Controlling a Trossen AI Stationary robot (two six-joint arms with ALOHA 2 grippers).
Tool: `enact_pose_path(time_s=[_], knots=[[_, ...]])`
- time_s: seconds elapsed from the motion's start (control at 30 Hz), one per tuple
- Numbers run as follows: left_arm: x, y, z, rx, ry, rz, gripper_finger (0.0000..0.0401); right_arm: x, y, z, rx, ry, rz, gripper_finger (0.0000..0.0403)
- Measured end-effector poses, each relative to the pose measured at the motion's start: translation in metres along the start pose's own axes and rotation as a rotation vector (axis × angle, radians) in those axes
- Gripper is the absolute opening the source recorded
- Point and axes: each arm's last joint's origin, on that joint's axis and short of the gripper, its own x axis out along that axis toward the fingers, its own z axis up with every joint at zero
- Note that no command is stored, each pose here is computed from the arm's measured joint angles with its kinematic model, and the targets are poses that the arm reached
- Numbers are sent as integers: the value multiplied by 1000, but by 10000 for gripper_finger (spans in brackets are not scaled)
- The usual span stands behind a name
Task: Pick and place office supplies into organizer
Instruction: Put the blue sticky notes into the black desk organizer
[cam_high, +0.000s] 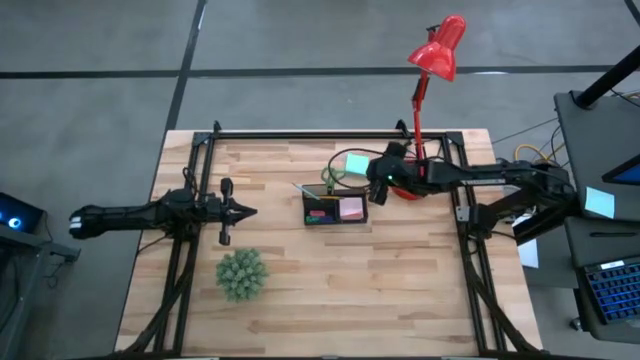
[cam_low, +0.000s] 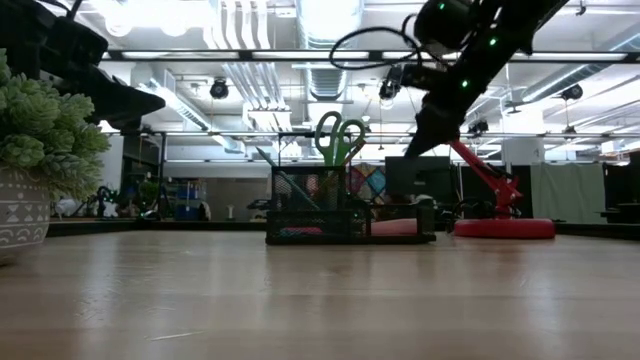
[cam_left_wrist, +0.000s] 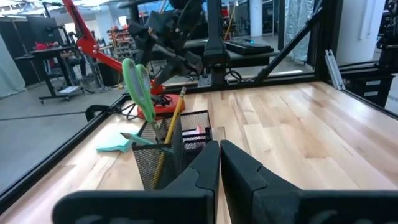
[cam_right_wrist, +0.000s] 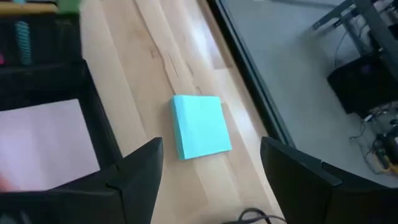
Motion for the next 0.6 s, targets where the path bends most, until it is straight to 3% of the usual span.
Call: enact_pose_path(time_s=[0.17, 0.33, 0.6], knots=[[1, 0, -1, 0, 16, -2, 0, 19, -8, 1, 59, -28, 86, 254], [2, 0, -2, 0, 31, -3, 0, 36, -21, -2, 108, -20, 64, 247], [3, 0, -4, -1, 45, -5, 0, 61, -29, -10, 128, 0, 145, 248]])
